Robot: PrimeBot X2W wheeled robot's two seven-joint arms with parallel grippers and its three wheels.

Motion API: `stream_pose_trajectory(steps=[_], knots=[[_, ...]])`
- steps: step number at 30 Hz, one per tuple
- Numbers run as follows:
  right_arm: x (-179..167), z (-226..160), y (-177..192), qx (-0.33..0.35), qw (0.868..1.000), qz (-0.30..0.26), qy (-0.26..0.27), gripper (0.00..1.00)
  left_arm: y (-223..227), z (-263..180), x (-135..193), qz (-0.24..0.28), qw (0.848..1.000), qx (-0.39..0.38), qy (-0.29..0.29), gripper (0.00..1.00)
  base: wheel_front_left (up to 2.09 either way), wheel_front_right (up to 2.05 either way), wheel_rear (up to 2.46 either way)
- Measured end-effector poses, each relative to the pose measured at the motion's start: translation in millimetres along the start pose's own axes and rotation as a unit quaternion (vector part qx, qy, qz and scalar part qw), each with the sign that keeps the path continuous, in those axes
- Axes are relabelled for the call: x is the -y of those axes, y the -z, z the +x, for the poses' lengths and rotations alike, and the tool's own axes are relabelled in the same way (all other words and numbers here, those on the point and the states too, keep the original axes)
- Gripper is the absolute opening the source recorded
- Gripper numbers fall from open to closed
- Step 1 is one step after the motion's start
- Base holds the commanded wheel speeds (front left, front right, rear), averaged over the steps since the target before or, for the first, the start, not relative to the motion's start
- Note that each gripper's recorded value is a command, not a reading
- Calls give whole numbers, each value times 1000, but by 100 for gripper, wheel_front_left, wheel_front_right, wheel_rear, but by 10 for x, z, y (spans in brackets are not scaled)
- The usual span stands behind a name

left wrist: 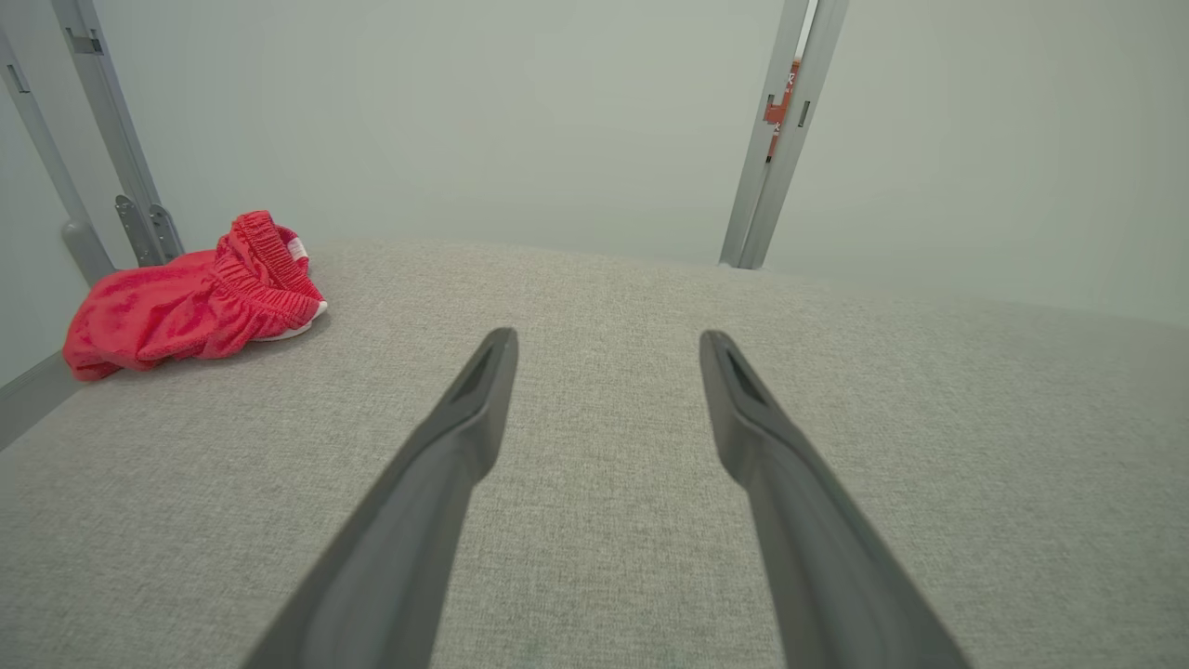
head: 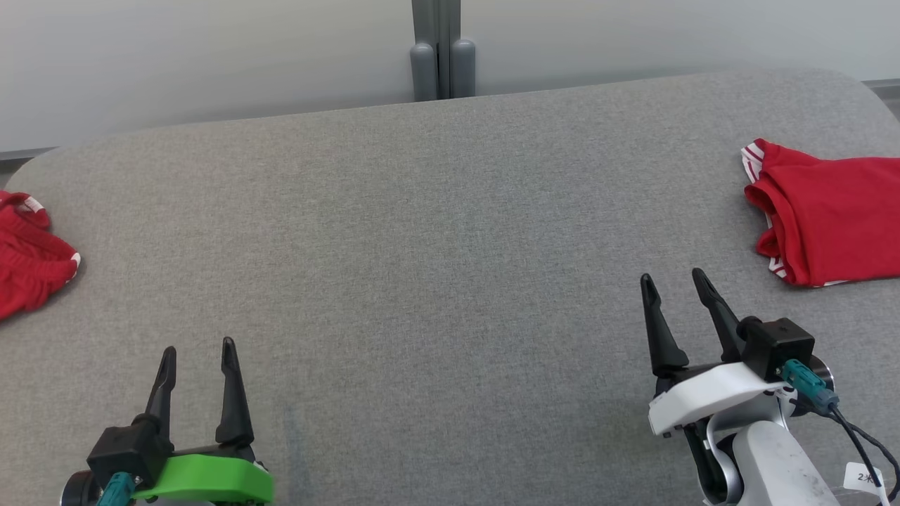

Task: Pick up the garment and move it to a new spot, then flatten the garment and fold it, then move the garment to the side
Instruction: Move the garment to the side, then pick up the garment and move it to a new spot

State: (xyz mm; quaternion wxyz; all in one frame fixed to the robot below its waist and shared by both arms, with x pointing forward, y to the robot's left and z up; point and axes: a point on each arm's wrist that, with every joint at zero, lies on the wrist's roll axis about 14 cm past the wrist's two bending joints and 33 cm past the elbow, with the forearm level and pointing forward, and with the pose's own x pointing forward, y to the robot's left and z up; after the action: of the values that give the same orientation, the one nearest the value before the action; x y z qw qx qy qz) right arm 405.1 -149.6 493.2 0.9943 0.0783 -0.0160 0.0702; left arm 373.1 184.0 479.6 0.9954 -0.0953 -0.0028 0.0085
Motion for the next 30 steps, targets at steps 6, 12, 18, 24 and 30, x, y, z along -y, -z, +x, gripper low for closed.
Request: stream_pose_trajectory(steps=[6, 12, 18, 24, 30], knots=[[-74, -1, 16, -2, 1000, 3, -11, 100, 60, -14, 49, -4, 1000, -9, 7, 100, 0, 0, 0], [-86, 7, 46, -7, 1000, 3, -12, 100, 109, -35, 45, -9, 1000, -17, 5, 100, 0, 0, 0], [-101, 16, 58, -8, 1000, 4, -15, 100, 130, -43, 36, -9, 1000, -20, 3, 100, 0, 0, 0], [-133, 43, 73, -10, 1000, 0, -21, 100, 130, -54, 11, -10, 1000, -21, -1, 100, 0, 0, 0], [-373, 123, 119, -15, 998, -3, -57, 100, 81, -112, -112, -11, 1000, -14, -22, 100, 0, 0, 0]])
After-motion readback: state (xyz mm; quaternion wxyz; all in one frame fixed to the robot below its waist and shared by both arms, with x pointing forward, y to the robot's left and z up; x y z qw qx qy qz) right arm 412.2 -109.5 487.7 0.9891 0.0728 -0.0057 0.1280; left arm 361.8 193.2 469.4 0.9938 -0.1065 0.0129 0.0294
